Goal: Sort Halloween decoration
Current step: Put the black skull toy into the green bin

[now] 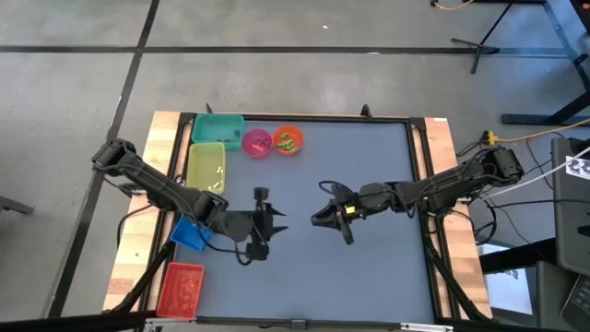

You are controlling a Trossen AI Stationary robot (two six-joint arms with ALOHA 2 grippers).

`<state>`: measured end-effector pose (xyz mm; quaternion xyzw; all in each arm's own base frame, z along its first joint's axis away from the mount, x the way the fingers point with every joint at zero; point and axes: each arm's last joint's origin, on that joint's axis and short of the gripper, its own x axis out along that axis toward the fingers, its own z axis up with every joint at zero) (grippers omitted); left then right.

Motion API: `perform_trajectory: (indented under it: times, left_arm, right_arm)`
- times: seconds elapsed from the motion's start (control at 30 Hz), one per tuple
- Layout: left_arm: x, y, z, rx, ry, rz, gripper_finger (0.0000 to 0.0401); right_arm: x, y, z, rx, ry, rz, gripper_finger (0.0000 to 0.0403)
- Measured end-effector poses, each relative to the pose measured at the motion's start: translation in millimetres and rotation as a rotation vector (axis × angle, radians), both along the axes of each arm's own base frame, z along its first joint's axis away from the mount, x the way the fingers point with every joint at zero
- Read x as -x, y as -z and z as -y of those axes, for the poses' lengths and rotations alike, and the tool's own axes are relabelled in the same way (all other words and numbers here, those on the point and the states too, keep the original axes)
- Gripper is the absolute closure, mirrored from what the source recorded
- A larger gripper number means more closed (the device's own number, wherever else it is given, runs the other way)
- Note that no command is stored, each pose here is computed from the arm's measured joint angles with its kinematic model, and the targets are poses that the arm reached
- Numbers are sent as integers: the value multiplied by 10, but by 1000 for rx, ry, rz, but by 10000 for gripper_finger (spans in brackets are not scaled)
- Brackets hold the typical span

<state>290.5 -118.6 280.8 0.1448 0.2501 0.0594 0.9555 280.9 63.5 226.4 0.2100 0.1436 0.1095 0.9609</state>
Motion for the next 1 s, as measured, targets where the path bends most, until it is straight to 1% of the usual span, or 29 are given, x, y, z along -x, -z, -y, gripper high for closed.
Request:
perform_trajectory:
  times: [0.13,0.27,0.4,0.53,0.77,1.0]
  left_arm:
    - [-184,54,3,-150,69,46,264]
    - [-332,89,-37,-222,78,97,264]
    - [-414,97,-103,-232,58,134,264]
    - [-433,91,-150,-230,44,139,264]
    - [-452,67,-179,-226,36,165,264]
    - [-462,43,-189,-218,27,190,264]
  right_arm:
    - [-10,-42,3,-73,36,26,329]
    - [-16,-64,14,-157,89,28,329]
    - [-23,-99,19,-246,124,45,329]
    - [-28,-154,18,-293,124,92,329]
    - [-32,-226,22,-314,129,166,329]
    - [-33,-224,30,-309,155,169,329]
